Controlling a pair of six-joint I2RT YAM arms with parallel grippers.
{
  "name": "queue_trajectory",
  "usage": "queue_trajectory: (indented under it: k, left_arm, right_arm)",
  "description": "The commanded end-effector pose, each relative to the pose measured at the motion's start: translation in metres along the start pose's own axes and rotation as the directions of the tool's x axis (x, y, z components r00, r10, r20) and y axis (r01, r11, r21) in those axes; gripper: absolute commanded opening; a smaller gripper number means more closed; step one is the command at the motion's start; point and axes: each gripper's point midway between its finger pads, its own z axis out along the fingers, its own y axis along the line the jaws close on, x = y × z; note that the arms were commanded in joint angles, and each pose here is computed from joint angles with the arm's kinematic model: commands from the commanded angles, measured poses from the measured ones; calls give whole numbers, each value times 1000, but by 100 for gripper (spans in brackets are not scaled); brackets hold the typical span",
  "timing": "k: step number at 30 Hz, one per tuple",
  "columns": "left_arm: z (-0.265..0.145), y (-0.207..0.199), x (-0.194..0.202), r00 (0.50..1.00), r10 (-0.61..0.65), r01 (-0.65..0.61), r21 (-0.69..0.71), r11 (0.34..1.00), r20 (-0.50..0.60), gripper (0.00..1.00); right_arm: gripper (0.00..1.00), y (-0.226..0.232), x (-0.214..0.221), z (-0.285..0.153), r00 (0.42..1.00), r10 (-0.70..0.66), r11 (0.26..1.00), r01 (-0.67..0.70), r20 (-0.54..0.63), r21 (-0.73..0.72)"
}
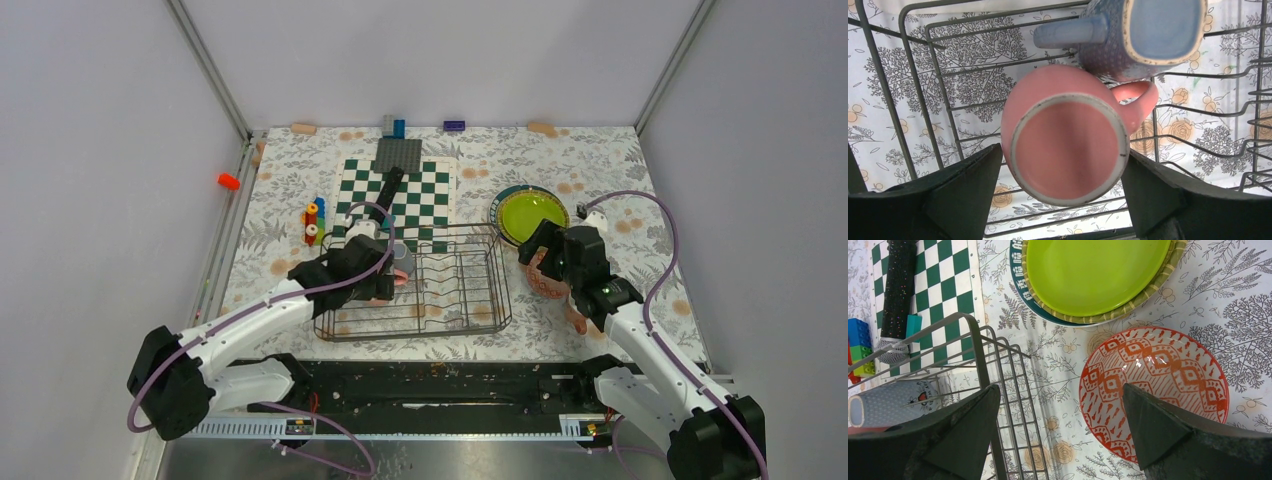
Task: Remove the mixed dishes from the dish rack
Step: Pick up the cup from the dish rack.
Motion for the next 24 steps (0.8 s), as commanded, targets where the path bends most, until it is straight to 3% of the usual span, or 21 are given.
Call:
queue_trajectory:
  k: [1,9,24]
  left_arm:
    - [-7,-1,2,1000,-17,17,14,1000,-1,88]
    - [-5,-9,-8,997,56,-61,77,995,62,99]
    - [9,-16,-25,985,153,-158,61,986,81,99]
  right_arm:
    - [100,14,-20,-2,999,12,999,-10,49,-38]
    - [100,17,-21,-5,999,15,998,-12,50,-57]
    - [100,20,-23,-10,998,9,997,-4,63,-76]
